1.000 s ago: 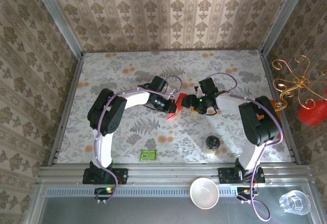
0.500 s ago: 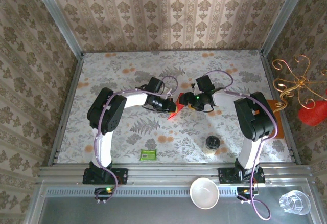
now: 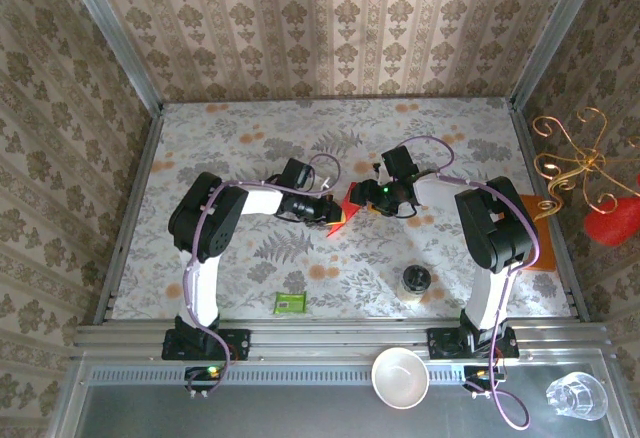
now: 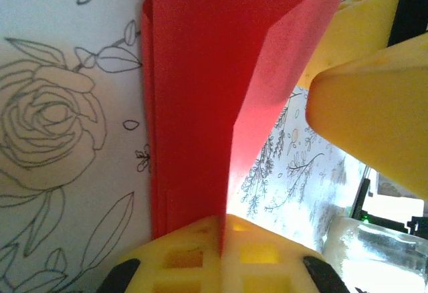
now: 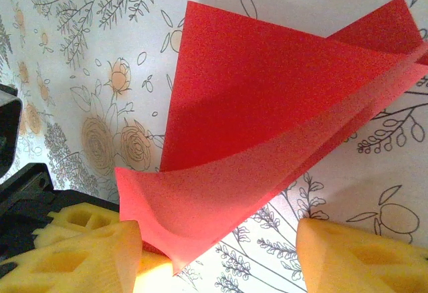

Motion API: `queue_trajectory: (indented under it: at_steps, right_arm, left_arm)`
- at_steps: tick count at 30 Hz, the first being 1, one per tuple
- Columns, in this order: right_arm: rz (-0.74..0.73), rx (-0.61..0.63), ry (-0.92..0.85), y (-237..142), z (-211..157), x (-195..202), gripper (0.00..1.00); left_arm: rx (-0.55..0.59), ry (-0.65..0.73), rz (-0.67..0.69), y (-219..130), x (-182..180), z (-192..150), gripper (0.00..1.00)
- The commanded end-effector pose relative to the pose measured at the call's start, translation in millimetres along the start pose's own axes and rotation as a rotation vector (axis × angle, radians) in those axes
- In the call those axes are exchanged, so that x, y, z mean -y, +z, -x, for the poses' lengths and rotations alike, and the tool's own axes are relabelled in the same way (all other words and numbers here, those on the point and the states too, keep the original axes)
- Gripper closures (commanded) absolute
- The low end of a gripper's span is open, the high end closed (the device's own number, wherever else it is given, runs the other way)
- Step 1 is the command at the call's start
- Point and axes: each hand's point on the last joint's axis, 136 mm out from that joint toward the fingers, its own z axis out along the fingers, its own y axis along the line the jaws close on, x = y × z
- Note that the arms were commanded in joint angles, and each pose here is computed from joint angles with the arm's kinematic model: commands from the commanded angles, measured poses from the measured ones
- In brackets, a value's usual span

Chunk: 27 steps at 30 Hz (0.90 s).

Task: Fold a paper plane with a square sheet of paper (pick it up from the middle)
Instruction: Fold the wing for the fifth time at the center of the table.

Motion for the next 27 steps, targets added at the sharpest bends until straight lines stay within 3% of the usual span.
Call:
queue_trajectory:
  at_steps: [1, 12, 20, 27]
  right_arm:
    - [-0.006, -0.021, -0.029, 7.4, -3.4, 2.8, 0.35]
    - [-0.222, -0.072, -0.002, 23.5, -12.3, 35.1, 0.38]
    - [-0.355, -0.107, 0.02, 31.1, -17.1, 49.9, 0.37]
    - [-0.386, -0.123, 0.035, 34.6, -18.8, 56.0, 0.37]
  left_arm:
    - [0.025, -0.025, 0.0, -2.9, -4.6, 1.0, 1.0]
    - [0.016, -0.031, 0.032, -3.7, -11.3, -4.4, 0.97]
    - [0.024, -0.02, 0.04, -9.5, -5.5, -3.6, 0.86]
    - [0.038, -0.004, 0.044, -17.2, 3.2, -1.9, 0.79]
